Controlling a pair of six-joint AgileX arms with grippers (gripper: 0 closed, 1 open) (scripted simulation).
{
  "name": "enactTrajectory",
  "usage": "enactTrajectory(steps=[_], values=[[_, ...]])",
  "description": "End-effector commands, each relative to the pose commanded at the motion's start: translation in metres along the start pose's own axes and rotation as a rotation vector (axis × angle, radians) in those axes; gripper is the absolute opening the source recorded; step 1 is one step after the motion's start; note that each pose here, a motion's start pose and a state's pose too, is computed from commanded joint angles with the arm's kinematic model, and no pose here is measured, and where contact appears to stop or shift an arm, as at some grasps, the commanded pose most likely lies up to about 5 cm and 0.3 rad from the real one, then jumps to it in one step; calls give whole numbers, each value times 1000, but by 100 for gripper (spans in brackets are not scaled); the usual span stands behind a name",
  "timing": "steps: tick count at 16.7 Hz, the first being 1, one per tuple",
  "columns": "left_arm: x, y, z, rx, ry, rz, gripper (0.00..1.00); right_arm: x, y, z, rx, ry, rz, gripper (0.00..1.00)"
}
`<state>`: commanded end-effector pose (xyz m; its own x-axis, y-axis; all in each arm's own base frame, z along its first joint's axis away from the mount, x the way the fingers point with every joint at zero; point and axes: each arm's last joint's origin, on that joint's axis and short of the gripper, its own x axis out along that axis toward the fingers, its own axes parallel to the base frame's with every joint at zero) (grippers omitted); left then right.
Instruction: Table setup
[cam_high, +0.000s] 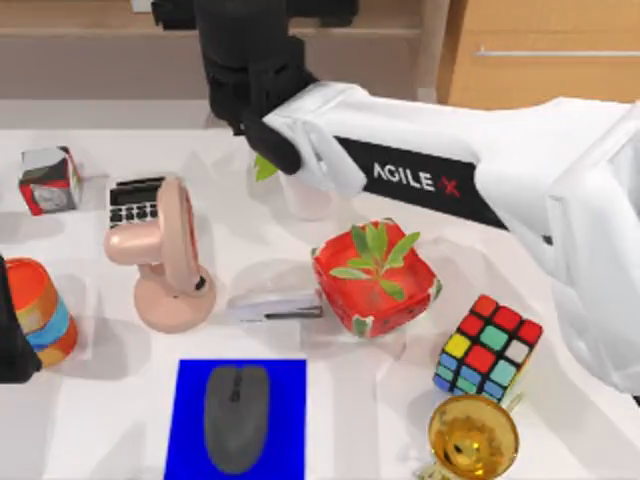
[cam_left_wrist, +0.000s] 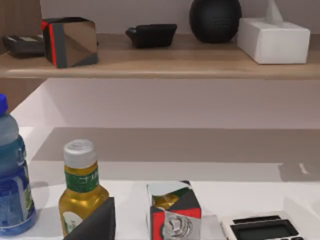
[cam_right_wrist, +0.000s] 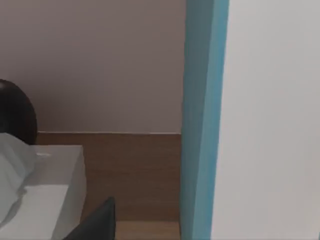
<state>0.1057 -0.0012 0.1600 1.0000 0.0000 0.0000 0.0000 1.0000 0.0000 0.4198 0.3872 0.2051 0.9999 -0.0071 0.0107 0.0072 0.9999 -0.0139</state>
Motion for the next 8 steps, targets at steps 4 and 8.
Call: enactTrajectory(steps=[4, 8], values=[[0, 0, 0, 0, 0, 0, 100, 14, 1, 0, 1, -1, 0, 100], [0, 0, 0, 0, 0, 0, 100, 17, 1, 0, 1, 0, 0, 100]])
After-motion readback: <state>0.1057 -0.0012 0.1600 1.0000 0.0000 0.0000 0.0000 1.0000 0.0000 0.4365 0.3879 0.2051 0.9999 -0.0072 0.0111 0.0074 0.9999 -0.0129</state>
